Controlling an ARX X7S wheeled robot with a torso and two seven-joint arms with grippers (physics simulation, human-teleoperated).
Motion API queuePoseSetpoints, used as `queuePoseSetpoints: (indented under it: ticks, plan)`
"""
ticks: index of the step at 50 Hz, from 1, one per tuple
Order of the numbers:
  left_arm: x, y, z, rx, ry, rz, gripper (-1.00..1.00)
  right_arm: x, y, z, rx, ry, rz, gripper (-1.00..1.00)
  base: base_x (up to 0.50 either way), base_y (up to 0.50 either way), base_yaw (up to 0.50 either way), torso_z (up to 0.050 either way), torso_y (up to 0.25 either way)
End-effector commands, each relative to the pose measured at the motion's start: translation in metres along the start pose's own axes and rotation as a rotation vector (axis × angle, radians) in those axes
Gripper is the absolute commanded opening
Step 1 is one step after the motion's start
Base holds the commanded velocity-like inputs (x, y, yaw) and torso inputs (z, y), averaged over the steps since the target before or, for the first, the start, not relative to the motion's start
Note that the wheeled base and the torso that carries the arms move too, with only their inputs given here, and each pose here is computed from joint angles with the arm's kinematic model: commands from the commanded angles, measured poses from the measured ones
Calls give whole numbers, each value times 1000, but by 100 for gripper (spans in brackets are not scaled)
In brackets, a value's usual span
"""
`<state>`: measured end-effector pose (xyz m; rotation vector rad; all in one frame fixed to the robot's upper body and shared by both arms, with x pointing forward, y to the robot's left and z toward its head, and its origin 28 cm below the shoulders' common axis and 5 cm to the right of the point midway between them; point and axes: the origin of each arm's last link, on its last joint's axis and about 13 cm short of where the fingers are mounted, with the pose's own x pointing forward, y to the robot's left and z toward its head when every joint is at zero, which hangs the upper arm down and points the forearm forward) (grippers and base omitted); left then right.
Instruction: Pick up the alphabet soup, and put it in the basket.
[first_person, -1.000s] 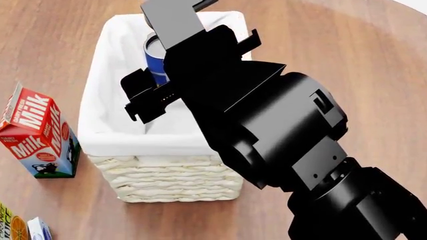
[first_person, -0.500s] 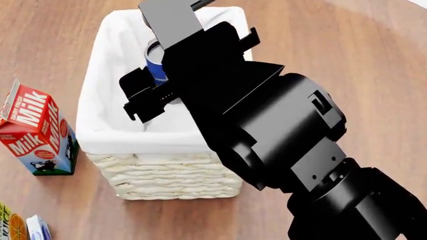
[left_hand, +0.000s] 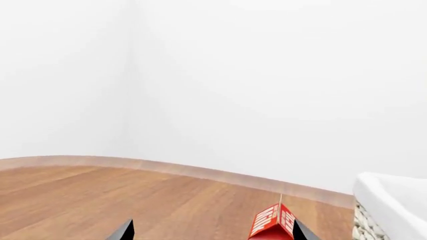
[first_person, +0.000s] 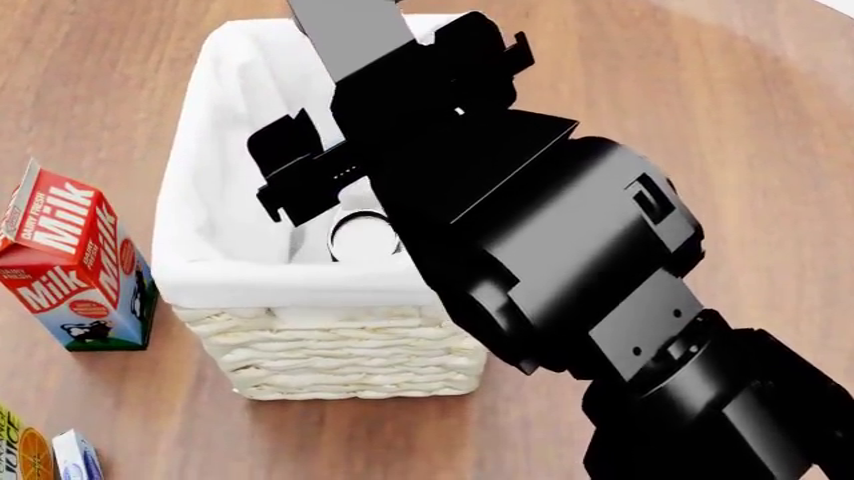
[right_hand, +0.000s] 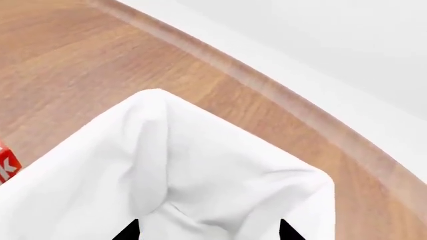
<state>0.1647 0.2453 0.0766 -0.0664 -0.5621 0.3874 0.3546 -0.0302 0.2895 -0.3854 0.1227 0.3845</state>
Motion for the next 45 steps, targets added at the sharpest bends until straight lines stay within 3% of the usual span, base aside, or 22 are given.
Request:
queuePoseSetpoints:
  ticks: [1, 16, 22, 27, 35, 42, 44, 45]
  plan:
    - [0, 0, 0, 3, 0, 0, 100, -14, -8, 8, 2, -64, -32, 100, 0, 0, 0, 0, 0]
    - [0, 2, 1, 6, -7, 10, 100, -93, -47, 31, -18, -298, -160, 100, 0, 0, 0, 0, 0]
    - [0, 2, 1, 9, -7, 13, 100, -118, -61, 9, 9, -371, -231, 100, 0, 0, 0, 0, 0]
    - [0, 3, 2, 13, -12, 22, 100, -144, -66, -28, 22, -505, -368, 100, 0, 0, 0, 0, 0]
    - [2, 5, 0, 15, -11, 34, 100, -173, -44, -108, 10, -592, -518, 100, 0, 0, 0, 0, 0]
    - [2, 6, -1, 15, -10, 44, 100, -196, -17, -151, 85, -704, -596, 100, 0, 0, 0, 0, 0]
    - [3, 6, -2, 12, -8, 48, 100, -202, -11, -163, 135, -753, -658, 100, 0, 0, 0, 0, 0]
    - [2, 5, -2, 13, -8, 49, 100, -203, -9, -167, 126, -802, -744, 100, 0, 0, 0, 0, 0]
